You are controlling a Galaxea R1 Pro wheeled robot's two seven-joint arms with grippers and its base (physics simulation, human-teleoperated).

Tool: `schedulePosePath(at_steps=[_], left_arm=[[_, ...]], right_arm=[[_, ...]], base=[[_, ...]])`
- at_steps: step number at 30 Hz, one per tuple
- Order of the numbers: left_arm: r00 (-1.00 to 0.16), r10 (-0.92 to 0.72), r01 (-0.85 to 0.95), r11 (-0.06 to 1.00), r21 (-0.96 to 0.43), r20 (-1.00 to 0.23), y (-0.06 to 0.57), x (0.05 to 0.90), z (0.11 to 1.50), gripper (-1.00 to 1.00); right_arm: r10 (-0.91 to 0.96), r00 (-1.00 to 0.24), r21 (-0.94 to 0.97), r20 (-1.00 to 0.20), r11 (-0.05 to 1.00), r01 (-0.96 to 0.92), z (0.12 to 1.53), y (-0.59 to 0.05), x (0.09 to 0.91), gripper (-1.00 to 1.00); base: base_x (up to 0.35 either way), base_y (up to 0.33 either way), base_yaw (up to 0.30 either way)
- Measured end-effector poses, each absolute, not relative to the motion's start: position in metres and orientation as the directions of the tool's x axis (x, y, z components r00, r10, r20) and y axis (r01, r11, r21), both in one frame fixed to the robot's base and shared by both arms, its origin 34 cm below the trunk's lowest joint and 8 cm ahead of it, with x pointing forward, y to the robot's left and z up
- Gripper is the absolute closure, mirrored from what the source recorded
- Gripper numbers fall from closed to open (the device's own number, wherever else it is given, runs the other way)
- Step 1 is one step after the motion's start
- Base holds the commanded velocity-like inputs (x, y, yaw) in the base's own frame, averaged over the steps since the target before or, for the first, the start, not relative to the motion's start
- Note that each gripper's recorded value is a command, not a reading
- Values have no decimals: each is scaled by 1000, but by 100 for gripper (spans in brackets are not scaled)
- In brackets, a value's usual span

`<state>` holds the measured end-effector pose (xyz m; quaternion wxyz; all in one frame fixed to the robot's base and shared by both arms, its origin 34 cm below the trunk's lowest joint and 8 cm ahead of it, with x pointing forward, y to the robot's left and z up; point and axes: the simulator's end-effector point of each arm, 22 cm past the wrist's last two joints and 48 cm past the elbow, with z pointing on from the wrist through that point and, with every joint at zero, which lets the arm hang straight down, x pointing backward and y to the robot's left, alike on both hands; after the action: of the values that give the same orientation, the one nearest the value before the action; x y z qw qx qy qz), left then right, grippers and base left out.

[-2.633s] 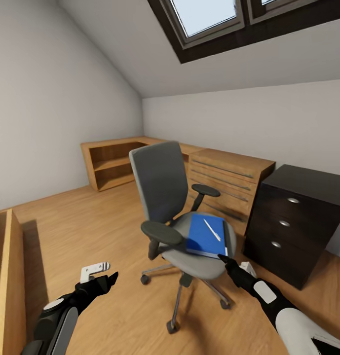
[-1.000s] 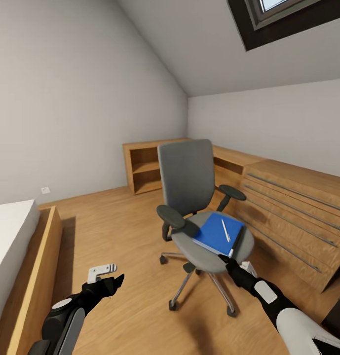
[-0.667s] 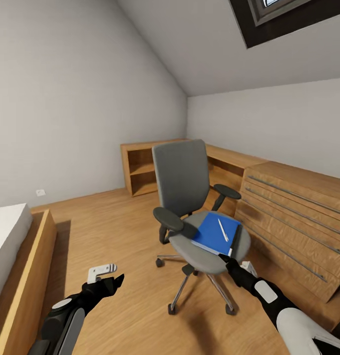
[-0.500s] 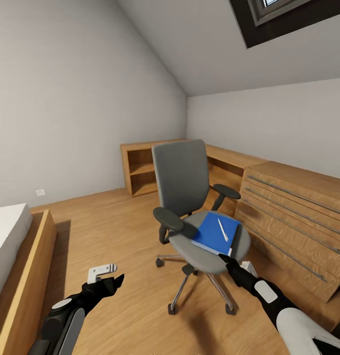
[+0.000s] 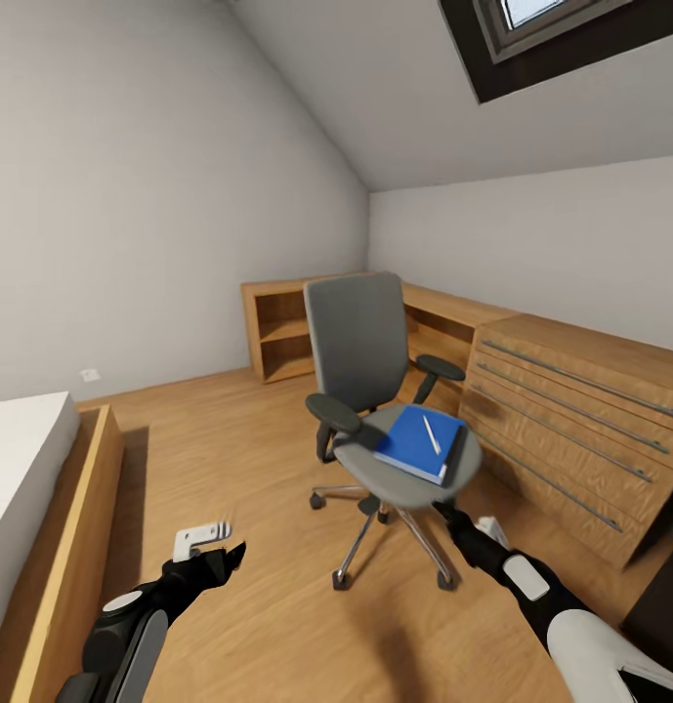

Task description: In the bedroom, organize the workspace by keeping the computer under the desk, ensuring the monitor is on the desk, placing the keyboard on the desk next to the monitor, placing the mouse on the desk next to the keyboard, moving the folder from the swivel chair onto the desk next to the mouse, stacking the notebook on top of the folder with the pen on top of the notebook, and positioning the swivel chair next to the desk.

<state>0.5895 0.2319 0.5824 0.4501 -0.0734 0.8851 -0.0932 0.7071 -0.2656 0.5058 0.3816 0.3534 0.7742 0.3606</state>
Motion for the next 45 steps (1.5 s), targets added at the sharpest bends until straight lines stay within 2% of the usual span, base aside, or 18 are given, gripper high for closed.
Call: schedulePosePath(at_steps=[8, 26, 34, 45], left_arm=[[-585, -215, -46, 972, -232, -782, 231, 589, 582, -100], [-587, -214, -46, 972, -232, -781, 231, 590, 585, -100], [-587, -210, -57, 974, -219, -782, 234, 594, 602, -100], [-636, -175, -142, 984, -109, -752, 241, 588, 598, -100]], right_arm=[[823, -459, 829, -336, 490, 271, 506, -265, 707, -100], [820, -459, 827, -342, 495, 268, 511, -264, 708, -100], [815, -403, 806, -417, 537, 250, 532, -274, 719, -100], [760, -392, 747, -518, 625, 225, 553, -280, 723, -100]], base=[[-200, 0, 0], [-10, 0, 0], [0, 0, 0], [0, 0, 0]])
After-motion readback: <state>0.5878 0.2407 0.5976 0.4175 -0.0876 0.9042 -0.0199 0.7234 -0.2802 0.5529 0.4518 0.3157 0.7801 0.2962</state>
